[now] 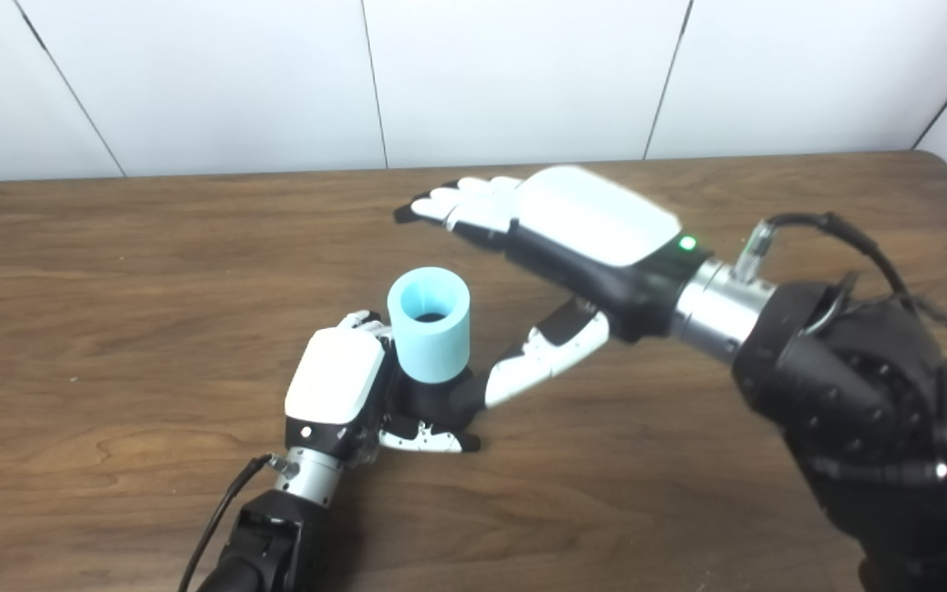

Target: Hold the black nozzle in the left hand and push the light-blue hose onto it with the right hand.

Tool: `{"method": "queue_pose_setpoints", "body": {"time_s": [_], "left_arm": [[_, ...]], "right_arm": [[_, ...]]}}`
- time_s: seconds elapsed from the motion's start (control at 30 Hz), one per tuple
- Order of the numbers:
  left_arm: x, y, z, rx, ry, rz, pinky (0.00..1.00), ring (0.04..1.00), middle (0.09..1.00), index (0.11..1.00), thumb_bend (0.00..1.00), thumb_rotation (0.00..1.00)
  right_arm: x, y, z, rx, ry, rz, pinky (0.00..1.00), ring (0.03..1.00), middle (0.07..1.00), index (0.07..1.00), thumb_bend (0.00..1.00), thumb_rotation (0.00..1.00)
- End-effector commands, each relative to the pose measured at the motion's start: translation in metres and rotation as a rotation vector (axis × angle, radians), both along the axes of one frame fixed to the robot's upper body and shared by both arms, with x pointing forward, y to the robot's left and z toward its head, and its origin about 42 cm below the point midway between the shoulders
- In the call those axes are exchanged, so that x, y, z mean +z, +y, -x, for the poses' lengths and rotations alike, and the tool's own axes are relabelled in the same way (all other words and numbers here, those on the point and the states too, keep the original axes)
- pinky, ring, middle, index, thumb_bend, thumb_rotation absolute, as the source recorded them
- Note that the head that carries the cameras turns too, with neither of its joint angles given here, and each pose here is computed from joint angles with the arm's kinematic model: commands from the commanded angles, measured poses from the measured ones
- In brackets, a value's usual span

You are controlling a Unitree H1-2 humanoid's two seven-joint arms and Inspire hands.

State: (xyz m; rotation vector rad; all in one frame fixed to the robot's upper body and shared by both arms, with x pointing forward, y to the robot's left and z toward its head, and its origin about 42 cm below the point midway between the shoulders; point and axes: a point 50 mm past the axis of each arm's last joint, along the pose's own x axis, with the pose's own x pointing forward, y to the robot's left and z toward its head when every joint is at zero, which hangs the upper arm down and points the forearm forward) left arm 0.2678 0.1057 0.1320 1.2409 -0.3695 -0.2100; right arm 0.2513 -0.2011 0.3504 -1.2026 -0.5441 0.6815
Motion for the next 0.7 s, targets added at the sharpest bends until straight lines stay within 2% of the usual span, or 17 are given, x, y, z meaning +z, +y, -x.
{"method": "queue_pose_setpoints", "body": {"time_s": [0.0, 0.2, 0.47, 0.67], "left_arm": [[-0.01, -0.001, 0.004, -0.024, 0.067, -0.052, 0.79, 0.609, 0.49, 0.487, 0.52, 0.0], [-0.01, 0.0, 0.004, -0.022, 0.076, -0.04, 0.8, 0.613, 0.483, 0.491, 0.53, 0.0], [-0.01, 0.0, 0.004, -0.02, 0.072, -0.034, 0.8, 0.606, 0.476, 0.493, 0.53, 0.0], [-0.012, 0.0, 0.004, -0.02, 0.077, -0.028, 0.8, 0.601, 0.476, 0.491, 0.53, 0.0]], "right_arm": [[0.004, 0.003, 0.008, 0.022, -0.116, 0.006, 0.99, 0.999, 0.998, 0.972, 0.75, 0.85], [-0.011, 0.008, 0.012, 0.036, -0.129, 0.061, 1.0, 1.0, 1.0, 0.967, 0.72, 0.9], [-0.03, 0.005, 0.01, 0.03, -0.129, 0.089, 1.0, 1.0, 1.0, 0.977, 0.71, 0.89], [-0.034, 0.002, 0.011, 0.021, -0.122, 0.094, 1.0, 1.0, 1.0, 0.988, 0.7, 0.95]]}}
